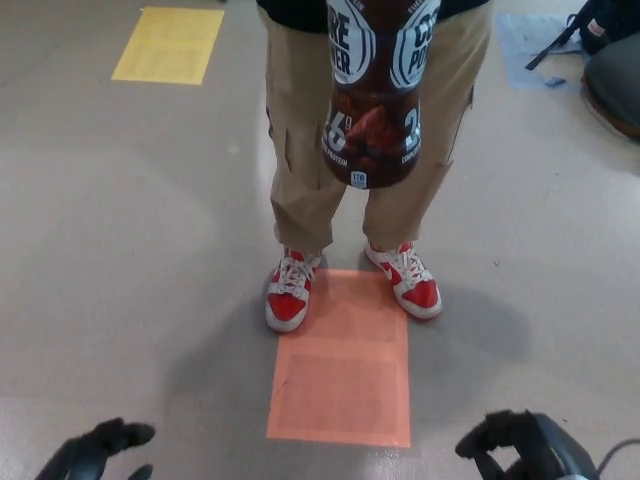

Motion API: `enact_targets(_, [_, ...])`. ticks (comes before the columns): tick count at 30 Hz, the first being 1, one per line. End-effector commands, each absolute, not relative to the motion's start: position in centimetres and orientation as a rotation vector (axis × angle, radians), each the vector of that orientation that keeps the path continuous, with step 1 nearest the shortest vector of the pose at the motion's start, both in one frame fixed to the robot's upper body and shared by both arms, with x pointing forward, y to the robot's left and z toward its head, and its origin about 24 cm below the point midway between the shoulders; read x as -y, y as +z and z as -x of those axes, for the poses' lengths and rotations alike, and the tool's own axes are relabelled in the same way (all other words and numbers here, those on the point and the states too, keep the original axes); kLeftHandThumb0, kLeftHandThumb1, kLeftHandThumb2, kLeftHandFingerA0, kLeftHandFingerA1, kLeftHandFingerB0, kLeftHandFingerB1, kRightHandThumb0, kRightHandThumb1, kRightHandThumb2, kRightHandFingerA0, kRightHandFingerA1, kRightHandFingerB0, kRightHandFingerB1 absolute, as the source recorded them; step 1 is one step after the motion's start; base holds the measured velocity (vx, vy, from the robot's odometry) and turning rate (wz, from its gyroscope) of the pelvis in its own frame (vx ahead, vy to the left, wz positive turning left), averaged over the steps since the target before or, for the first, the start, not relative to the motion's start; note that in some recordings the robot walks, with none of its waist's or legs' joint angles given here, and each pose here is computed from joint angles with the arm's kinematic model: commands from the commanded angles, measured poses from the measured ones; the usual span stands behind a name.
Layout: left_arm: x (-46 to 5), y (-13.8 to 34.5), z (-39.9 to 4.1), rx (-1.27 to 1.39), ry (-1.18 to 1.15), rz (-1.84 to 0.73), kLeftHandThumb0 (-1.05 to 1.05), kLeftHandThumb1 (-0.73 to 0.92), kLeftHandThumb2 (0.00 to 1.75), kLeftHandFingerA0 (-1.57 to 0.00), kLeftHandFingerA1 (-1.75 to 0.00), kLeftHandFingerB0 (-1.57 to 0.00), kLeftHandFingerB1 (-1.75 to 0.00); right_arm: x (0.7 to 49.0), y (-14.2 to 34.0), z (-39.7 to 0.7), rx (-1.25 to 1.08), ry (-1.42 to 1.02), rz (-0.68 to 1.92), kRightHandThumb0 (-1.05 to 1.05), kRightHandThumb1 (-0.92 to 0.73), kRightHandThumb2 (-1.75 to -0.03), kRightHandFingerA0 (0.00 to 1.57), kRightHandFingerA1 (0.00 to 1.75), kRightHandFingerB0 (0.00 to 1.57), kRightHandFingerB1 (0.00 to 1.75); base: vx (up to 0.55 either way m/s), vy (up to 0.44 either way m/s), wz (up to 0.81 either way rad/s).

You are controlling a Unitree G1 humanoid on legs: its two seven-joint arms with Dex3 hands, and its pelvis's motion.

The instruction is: The robot recieved a bottle of protein shake from a person using its left hand and then shake the protein up and down 2 two times and hand it back to the person

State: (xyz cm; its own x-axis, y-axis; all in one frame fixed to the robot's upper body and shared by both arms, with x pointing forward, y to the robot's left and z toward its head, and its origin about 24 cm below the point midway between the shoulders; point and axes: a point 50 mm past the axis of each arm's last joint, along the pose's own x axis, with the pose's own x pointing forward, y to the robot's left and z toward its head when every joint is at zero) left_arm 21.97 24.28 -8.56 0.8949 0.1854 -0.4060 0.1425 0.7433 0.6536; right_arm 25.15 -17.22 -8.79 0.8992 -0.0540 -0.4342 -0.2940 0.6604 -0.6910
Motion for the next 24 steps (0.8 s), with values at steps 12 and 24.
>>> enact_targets(12, [-23.2, 0.0, -27.9, -0.047, -0.196, -0.597, -0.42, 0.68, 0.61, -0.56, -0.39, -0.40, -0.33, 16.7, -7.6, -25.6, -0.194, 0.073, 0.950, -0.49, -0.59, -1.07, 0.92, 1.03, 0.94, 0.78, 0.00, 0.000, 0.00])
enact_targets(24, [-21.0, 8.4, -30.7, -0.095, -0.541, -0.211, -0.72, 0.45, 0.76, -0.10, -0.42, 0.00, -0.12, 16.8, -7.4, -25.9, -0.181, 0.073, 0.972, -0.47, -0.56, -1.11, 0.94, 0.92, 0.94, 0.74, 0.00, 0.000, 0.00])
